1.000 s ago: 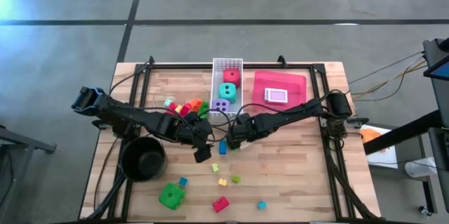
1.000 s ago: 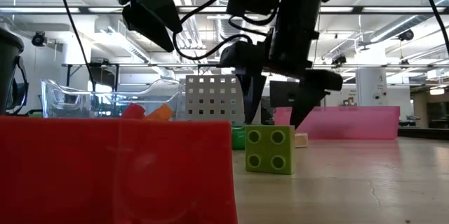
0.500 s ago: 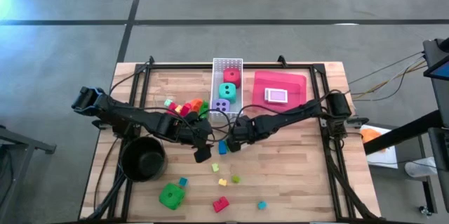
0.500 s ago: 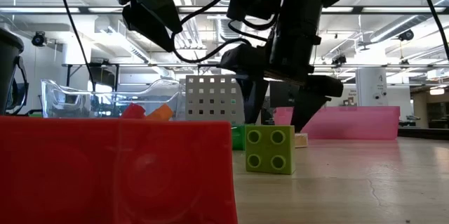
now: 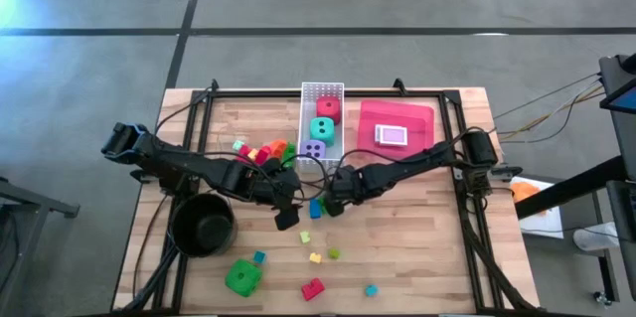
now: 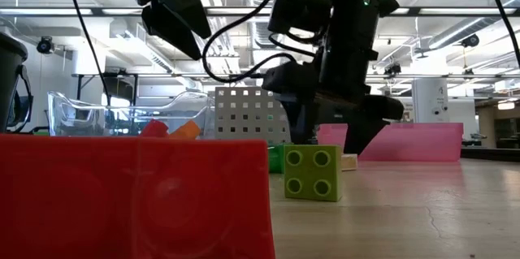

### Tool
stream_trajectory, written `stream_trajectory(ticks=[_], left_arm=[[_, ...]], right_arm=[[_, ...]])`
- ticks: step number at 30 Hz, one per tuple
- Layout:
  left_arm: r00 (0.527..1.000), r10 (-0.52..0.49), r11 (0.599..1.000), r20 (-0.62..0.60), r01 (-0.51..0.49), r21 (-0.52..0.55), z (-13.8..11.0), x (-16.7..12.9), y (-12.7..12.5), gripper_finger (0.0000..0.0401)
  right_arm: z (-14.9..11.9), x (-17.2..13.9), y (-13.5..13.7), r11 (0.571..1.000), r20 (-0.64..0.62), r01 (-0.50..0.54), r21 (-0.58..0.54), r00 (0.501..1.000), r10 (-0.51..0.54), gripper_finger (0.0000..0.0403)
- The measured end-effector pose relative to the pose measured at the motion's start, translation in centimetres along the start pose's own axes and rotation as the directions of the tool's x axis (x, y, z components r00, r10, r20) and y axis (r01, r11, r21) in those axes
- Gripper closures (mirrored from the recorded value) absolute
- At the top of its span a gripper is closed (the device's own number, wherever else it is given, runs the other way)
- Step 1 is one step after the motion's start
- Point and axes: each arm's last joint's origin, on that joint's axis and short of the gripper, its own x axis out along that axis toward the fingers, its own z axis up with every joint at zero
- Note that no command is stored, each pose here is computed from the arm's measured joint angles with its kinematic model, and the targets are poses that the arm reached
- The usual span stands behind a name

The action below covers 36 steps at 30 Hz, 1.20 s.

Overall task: Pick & Place Toys
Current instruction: Put the yellow deck of cards into the red bin

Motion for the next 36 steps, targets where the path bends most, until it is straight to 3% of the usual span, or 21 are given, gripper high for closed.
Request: stream_trajectory(ticks=[24, 36], left_arm=[[1.000, 0.000, 1.000, 0.000, 0.000, 0.000, 0.0, 0.0, 0.0, 0.0036], [1.000, 0.000, 1.000, 0.000, 0.000, 0.000, 0.0, 0.0, 0.0, 0.0036]], right_arm=[[-0.5, 0.8, -0.7, 0.999, 0.003, 0.002, -0.035, 1.000, -0.002, 0.0023], [-1.1, 0.5, -0.4, 0.980, 0.003, 0.024, -0.198, 1.000, -0.024, 0.0023]])
